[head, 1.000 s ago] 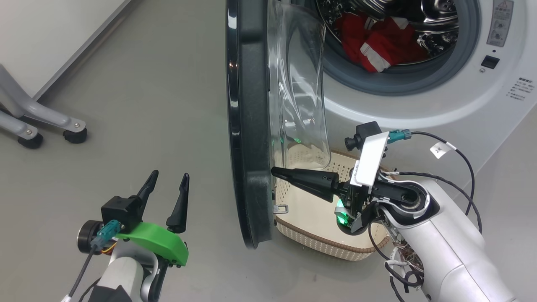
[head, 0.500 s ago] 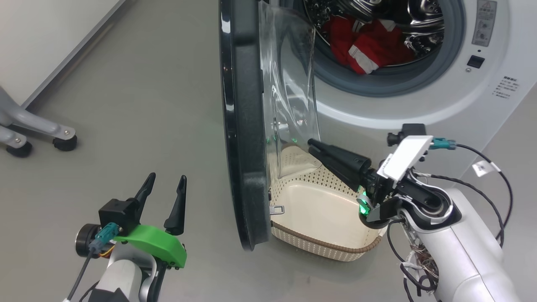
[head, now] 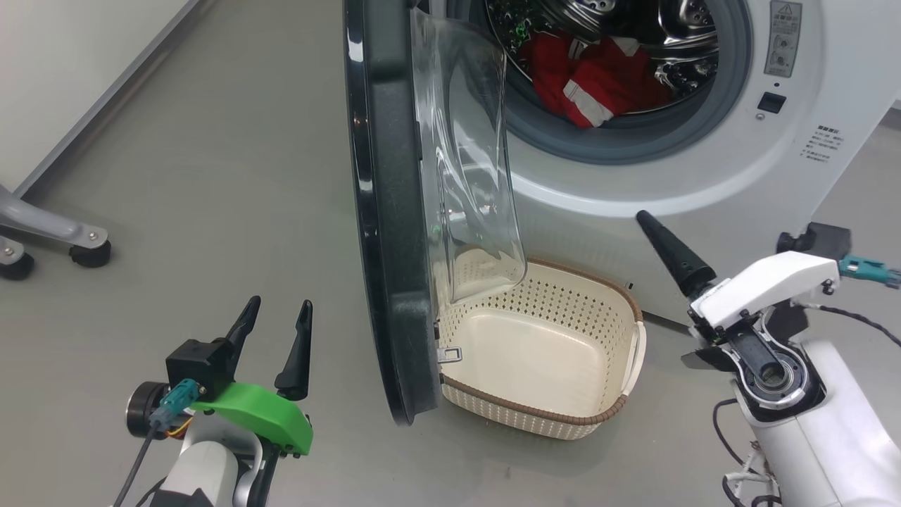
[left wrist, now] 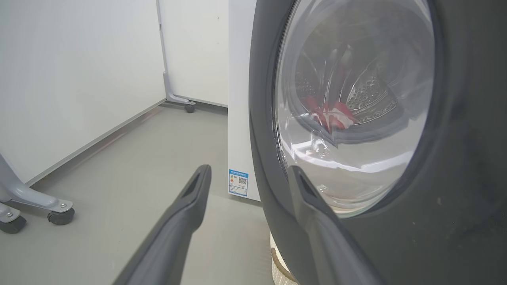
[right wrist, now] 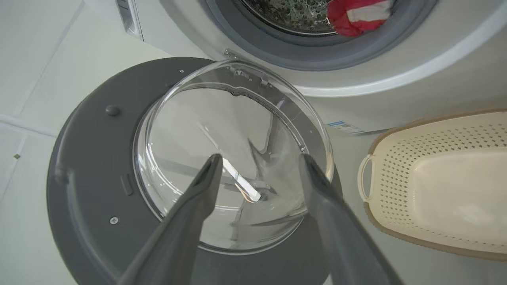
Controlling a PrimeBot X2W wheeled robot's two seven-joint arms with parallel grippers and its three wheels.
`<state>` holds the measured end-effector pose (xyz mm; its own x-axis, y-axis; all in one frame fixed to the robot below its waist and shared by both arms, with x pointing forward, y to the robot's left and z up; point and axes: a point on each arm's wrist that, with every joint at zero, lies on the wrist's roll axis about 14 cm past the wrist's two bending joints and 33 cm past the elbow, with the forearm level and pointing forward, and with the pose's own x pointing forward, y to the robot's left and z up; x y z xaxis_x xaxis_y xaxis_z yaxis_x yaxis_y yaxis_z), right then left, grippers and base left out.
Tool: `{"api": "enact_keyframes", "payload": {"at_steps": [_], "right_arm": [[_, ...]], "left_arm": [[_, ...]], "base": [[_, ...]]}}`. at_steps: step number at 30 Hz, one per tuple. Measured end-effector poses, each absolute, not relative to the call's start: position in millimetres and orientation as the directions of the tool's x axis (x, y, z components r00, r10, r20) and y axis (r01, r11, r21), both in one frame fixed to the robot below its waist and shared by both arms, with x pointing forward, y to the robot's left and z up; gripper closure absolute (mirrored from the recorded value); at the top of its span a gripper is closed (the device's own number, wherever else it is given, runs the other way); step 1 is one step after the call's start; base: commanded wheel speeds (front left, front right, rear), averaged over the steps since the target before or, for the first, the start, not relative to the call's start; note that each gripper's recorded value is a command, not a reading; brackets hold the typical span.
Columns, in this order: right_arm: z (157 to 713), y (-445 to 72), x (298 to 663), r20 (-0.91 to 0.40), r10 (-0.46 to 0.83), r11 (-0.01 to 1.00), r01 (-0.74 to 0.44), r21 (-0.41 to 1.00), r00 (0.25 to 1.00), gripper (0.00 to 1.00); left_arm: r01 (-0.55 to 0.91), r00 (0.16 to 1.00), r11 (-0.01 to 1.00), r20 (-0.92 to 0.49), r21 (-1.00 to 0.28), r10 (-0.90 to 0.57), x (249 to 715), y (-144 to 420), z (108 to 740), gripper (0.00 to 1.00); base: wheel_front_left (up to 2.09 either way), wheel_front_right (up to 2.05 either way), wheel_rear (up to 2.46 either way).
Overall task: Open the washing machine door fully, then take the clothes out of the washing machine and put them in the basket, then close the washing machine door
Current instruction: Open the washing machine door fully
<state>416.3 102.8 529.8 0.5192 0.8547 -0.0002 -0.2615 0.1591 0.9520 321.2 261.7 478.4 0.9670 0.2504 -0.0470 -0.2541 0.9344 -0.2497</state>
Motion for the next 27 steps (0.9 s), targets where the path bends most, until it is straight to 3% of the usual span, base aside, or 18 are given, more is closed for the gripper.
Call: {"api": "enact_keyframes", "payload": {"at_steps": [6, 13, 19, 27], "right_arm": [[526, 89, 425, -0.019, 0.803, 0.369, -0.471, 0.801, 0.596, 0.00], [521, 65, 431, 0.054, 0.734, 0.566, -0.655, 0.500, 0.677, 0.00], [519, 52, 435, 0.113, 0.687, 0.662, -0.683, 0.309, 0.718, 0.00], [484, 46, 424, -0.012, 0.665, 0.735, -0.650, 0.193, 0.747, 0.00]], "left_arm": [[-0.252, 0.967, 0.935, -0.048, -0.249, 0.248, 322, 261, 478, 0.00], [-0.251, 0.968, 0.935, -0.048, -0.250, 0.247, 322, 261, 478, 0.00], [-0.247, 0.969, 0.936, -0.044, -0.250, 0.244, 323, 260, 479, 0.00], [-0.244, 0.970, 0.936, -0.038, -0.252, 0.242, 323, 259, 481, 0.00]], "base": [[0.00, 0.00, 0.00], [0.00, 0.00, 0.00], [0.00, 0.00, 0.00], [0.00, 0.00, 0.00]]}}
